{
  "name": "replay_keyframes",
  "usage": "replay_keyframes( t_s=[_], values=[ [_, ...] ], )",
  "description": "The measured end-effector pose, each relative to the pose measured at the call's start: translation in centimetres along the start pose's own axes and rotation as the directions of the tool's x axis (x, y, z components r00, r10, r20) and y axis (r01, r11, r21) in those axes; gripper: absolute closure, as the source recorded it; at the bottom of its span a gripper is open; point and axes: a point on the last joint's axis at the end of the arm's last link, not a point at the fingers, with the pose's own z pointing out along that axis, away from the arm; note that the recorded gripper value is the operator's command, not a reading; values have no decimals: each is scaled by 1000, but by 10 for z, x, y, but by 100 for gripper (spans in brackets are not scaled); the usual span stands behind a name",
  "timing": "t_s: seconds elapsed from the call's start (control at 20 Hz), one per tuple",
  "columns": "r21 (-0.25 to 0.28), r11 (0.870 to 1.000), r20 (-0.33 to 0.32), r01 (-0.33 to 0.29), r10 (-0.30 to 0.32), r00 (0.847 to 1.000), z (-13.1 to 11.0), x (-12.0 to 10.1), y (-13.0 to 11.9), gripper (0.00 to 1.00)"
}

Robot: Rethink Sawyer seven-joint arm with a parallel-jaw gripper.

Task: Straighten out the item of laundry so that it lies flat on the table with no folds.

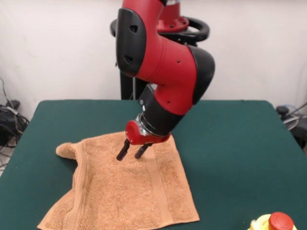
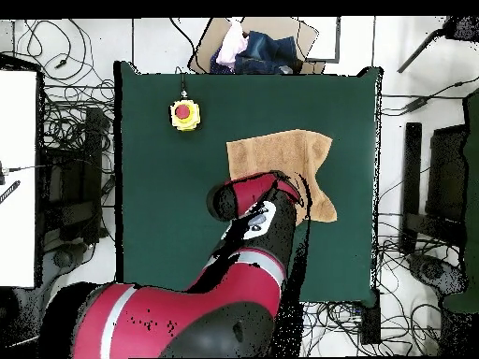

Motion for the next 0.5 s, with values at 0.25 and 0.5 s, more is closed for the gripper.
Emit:
replay_keyframes(
  t_s=[0.25,0.5],
  values=[
    [16,1000,34,-13,12,999,4,1,-10,0],
    [42,999,40,-4,2,999,8,5,-12,0]
  ],
)
